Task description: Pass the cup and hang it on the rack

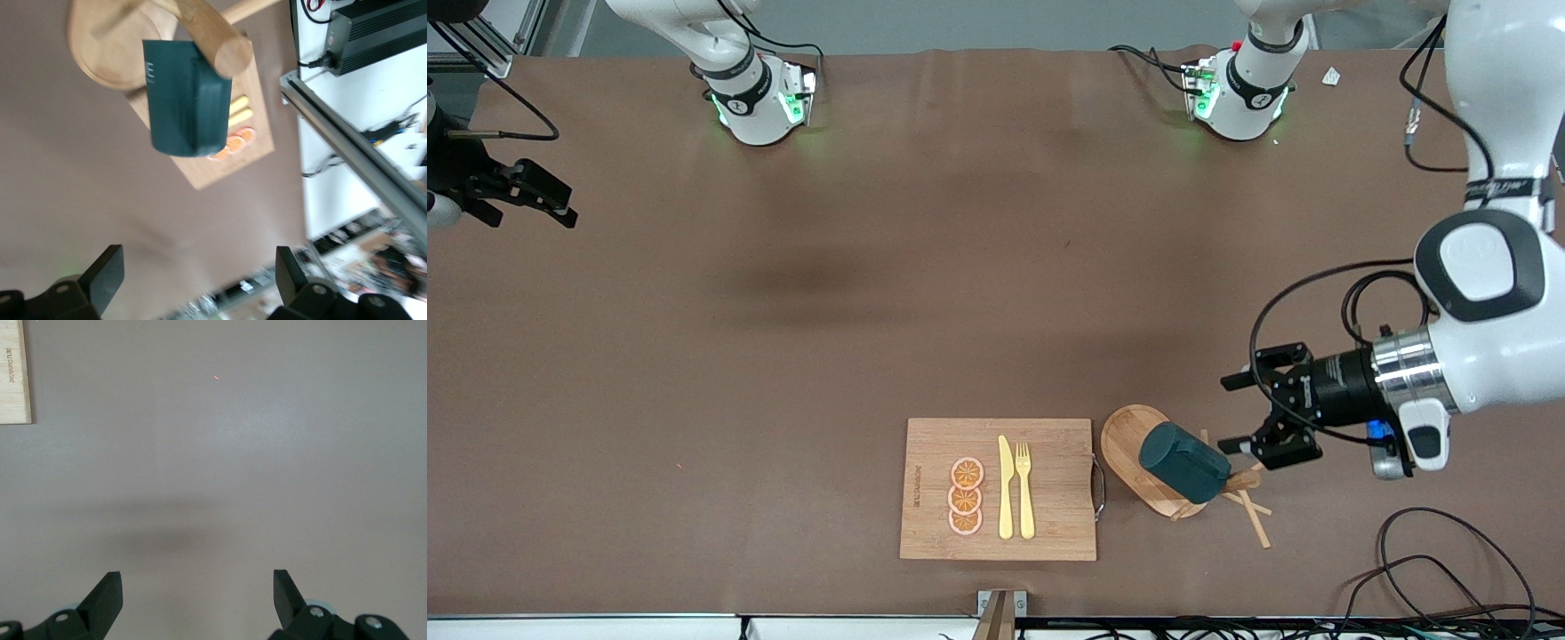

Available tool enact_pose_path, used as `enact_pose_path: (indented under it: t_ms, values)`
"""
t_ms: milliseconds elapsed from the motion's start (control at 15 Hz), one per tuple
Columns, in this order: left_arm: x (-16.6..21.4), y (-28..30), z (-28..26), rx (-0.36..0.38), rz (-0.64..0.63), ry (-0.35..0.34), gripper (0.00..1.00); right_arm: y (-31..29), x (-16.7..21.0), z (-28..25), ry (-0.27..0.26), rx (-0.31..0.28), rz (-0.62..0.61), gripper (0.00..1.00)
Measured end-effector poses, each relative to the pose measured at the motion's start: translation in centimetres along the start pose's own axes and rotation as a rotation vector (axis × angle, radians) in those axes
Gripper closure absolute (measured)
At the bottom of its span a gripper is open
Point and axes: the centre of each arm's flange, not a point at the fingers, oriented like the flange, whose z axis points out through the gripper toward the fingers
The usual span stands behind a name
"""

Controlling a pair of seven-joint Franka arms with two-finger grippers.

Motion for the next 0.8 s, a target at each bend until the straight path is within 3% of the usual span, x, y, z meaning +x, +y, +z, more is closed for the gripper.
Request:
enact_pose_path:
  t_ms: [201,602,802]
  values:
    - [-4.1,-0.6,-2.1,0.152,0.208,0.133,0.0,0.0,0.0,0.0,0.0,0.0,0.0,0.0]
    - [-6.1,-3.1,-8.0,0.482,0.652,0.349,0.0,0.1,0.0,0.0,-0.001,0.0,-0.011,0.0]
    - [-7.6,-3.6,-11.1,0.554,0.809,0.392,0.0,0.2,0.0,0.0,-0.001,0.0,-0.011,0.0]
